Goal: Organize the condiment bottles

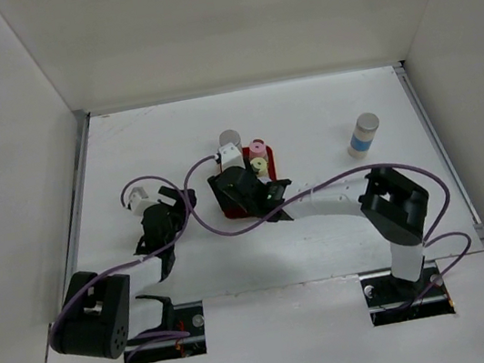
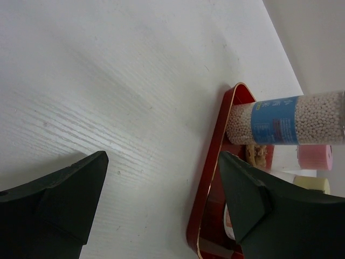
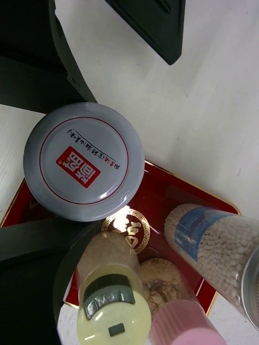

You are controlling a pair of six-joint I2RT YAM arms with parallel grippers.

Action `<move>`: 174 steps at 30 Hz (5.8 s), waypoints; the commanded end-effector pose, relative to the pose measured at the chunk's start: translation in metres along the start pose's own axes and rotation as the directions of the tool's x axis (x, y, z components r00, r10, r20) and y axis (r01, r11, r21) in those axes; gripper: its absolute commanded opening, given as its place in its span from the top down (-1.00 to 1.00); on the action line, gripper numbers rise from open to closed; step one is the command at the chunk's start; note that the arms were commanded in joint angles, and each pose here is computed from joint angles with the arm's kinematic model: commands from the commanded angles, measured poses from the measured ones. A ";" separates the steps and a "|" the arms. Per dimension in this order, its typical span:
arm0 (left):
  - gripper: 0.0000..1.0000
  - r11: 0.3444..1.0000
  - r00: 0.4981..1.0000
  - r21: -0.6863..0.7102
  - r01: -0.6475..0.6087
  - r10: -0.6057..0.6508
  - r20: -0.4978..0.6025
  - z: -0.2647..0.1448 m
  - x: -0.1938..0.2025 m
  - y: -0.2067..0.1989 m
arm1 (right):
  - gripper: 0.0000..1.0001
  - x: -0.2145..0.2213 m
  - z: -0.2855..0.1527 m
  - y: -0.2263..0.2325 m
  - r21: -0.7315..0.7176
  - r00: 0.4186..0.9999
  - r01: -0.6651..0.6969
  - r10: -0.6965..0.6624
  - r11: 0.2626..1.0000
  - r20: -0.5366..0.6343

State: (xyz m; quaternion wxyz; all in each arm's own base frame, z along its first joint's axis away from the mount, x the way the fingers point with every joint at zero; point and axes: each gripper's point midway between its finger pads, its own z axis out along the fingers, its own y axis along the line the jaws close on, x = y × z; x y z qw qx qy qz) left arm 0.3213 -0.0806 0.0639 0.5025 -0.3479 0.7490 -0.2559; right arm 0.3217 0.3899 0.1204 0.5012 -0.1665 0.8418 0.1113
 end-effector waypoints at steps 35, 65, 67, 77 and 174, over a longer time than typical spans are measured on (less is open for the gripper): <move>-0.66 0.995 1.000 0.099 0.019 -0.018 -0.004 0.000 -0.001 -0.029 | -0.84 -0.108 -0.077 -0.007 -0.072 0.939 -0.188 0.201 0.979 0.279; -0.67 0.995 0.999 0.100 0.005 -0.001 -0.032 0.003 0.009 -0.031 | -0.76 -0.028 -0.080 -0.425 0.637 0.906 -0.418 0.352 0.648 0.236; -0.67 0.995 0.999 0.103 0.003 0.002 -0.047 0.004 0.012 -0.032 | -0.57 -0.028 -0.076 -0.426 0.628 0.904 -0.423 0.347 0.653 0.248; -0.67 0.994 1.000 0.109 0.000 0.003 -0.028 0.003 0.008 -0.035 | -0.07 -0.114 -0.122 -0.355 0.486 0.871 -0.425 0.201 0.764 0.448; -1.00 0.998 0.999 0.054 -0.035 0.037 -0.030 0.003 0.006 -0.033 | -1.00 0.039 -0.127 -0.255 0.327 0.826 -0.529 0.387 0.783 0.409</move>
